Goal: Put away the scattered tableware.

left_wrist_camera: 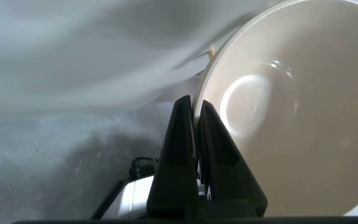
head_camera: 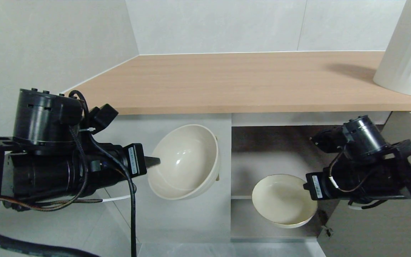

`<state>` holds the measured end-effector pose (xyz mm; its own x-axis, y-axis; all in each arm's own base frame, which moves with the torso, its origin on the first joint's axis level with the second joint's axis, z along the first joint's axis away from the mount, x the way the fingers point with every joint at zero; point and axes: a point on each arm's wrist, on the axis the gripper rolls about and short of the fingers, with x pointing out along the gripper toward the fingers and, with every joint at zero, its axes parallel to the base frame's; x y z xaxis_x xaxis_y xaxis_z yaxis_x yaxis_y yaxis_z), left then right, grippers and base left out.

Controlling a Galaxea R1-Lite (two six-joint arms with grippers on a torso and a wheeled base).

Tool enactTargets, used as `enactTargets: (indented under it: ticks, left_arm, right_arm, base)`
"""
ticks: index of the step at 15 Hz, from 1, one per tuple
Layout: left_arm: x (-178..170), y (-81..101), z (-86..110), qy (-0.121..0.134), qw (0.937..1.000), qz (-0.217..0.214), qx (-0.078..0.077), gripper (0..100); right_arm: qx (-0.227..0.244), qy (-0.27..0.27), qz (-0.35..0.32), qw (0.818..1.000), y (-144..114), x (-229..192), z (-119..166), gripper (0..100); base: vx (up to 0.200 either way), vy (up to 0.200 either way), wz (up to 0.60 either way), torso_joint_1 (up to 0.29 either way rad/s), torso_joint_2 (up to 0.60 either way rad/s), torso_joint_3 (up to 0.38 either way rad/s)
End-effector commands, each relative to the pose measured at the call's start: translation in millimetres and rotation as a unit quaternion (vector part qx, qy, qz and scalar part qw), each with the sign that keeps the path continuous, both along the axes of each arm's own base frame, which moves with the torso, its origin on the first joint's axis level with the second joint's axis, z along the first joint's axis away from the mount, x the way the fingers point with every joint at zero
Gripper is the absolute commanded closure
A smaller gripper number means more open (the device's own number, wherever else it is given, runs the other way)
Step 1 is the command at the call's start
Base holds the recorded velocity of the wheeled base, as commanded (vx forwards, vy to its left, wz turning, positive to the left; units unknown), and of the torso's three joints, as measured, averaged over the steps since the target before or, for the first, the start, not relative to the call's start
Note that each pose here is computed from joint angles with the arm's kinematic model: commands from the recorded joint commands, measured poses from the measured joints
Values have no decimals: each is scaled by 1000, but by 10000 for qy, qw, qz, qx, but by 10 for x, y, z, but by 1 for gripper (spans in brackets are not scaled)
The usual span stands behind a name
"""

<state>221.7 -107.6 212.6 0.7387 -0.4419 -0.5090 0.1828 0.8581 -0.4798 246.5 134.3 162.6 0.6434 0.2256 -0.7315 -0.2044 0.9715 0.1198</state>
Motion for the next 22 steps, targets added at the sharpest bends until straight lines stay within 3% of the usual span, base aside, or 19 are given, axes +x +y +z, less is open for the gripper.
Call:
enactTargets:
  ticks: [1, 5, 7, 11, 22]
  left_arm:
    - [3, -3, -3, 6, 10000, -8, -1, 100]
    - [6, -4, -7, 11, 10000, -1, 6, 100]
    - [9, -5, -11, 18, 10000, -1, 9, 100]
    - [12, -7, -15, 27, 10000, -8, 9, 100]
    - [8, -14, -15, 27, 10000, -23, 9, 100]
  right_arm:
    - [-133, 451, -273, 9985, 108, 300, -481, 100]
    - [-94, 331, -799, 9962, 74, 631, -855, 100]
    - [31, -158, -1408, 9899, 20, 880, -1080, 100]
    - [-73, -299, -1721, 9846, -33, 1093, -1369, 100]
    - [-12, -524, -2520, 9663, -119, 1482, -1573, 100]
  base:
    - [0, 0, 0, 0, 0, 0]
    - [0, 0, 0, 0, 0, 0]
    - [0, 0, 0, 0, 0, 0]
    - [0, 0, 0, 0, 0, 0]
    - [0, 0, 0, 0, 0, 0]
